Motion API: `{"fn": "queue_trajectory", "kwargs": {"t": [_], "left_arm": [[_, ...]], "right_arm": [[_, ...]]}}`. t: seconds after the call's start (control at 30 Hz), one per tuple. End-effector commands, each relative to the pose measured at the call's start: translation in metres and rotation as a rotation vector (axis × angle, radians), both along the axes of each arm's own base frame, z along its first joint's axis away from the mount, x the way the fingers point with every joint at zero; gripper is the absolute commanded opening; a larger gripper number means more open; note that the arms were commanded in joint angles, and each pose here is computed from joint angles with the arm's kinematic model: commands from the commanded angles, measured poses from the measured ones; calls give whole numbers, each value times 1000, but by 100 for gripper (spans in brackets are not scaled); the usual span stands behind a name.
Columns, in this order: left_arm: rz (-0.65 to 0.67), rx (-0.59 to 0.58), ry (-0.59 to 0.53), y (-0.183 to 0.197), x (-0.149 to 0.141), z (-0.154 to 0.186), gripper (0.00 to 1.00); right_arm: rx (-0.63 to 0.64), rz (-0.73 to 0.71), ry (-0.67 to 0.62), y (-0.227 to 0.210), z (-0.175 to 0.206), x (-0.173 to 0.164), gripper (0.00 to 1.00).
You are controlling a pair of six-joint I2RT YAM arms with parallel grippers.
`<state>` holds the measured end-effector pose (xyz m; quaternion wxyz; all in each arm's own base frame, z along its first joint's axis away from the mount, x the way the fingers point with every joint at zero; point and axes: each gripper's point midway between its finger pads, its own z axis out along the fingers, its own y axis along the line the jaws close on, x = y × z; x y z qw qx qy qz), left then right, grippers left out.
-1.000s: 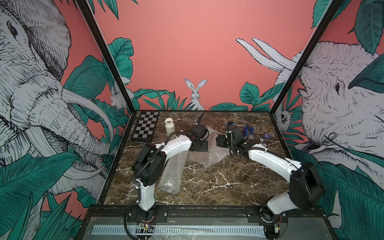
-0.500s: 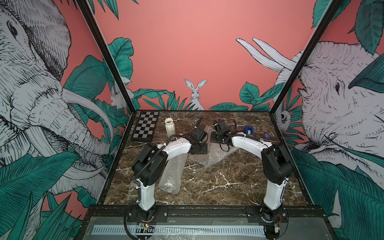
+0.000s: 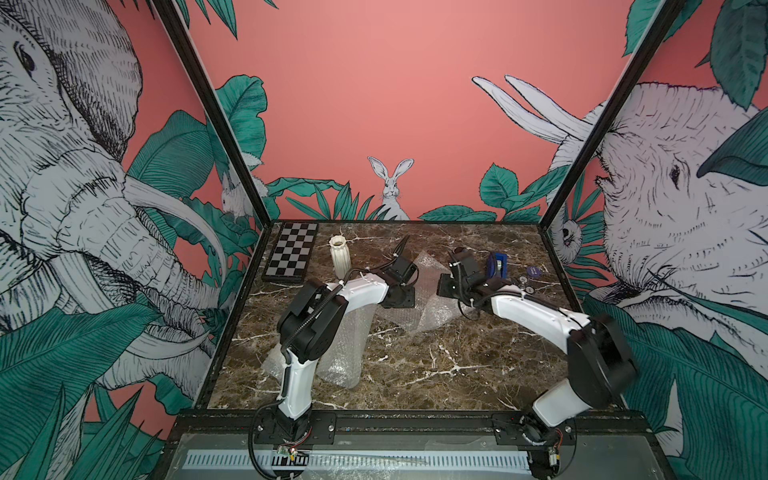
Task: Wrap vases in bubble wrap
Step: Flatten out the bubble wrap at the center of the board.
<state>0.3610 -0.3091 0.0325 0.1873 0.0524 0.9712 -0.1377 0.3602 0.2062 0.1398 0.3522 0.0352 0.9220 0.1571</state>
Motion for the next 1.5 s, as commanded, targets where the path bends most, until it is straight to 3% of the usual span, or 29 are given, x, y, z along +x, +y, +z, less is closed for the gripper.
{"fn": "queue_trajectory", "kwargs": {"t": [0.0,0.17,0.4,0.57,0.73,0.97,1.17,1.33,1.47], "left_arm": [[-1,26,-32,-2,15,4,59],[18,26,-73,-3,52,4,58],[-30,-6,-143,-30,90,10,58],[-116,-50,-195,-60,115,23,61],[-200,-65,-210,-79,126,32,64],[-239,-80,-216,-78,114,81,75],[-161,-26,-153,-37,62,104,79],[-126,-64,-79,-19,20,74,78],[-127,-127,-81,-23,13,61,77]], "right_arm": [[17,-50,-18,-17,1,-32,0],[67,-107,11,-35,-15,-88,0],[150,-41,66,-10,-24,-134,0],[148,76,58,18,0,-148,29],[5,40,-61,-15,37,-140,44],[-99,-74,-48,-75,32,-99,53],[-121,-109,123,-96,-21,-68,57],[-102,-155,245,-114,-68,-61,57],[-105,-155,320,-114,-96,-66,58]]}}
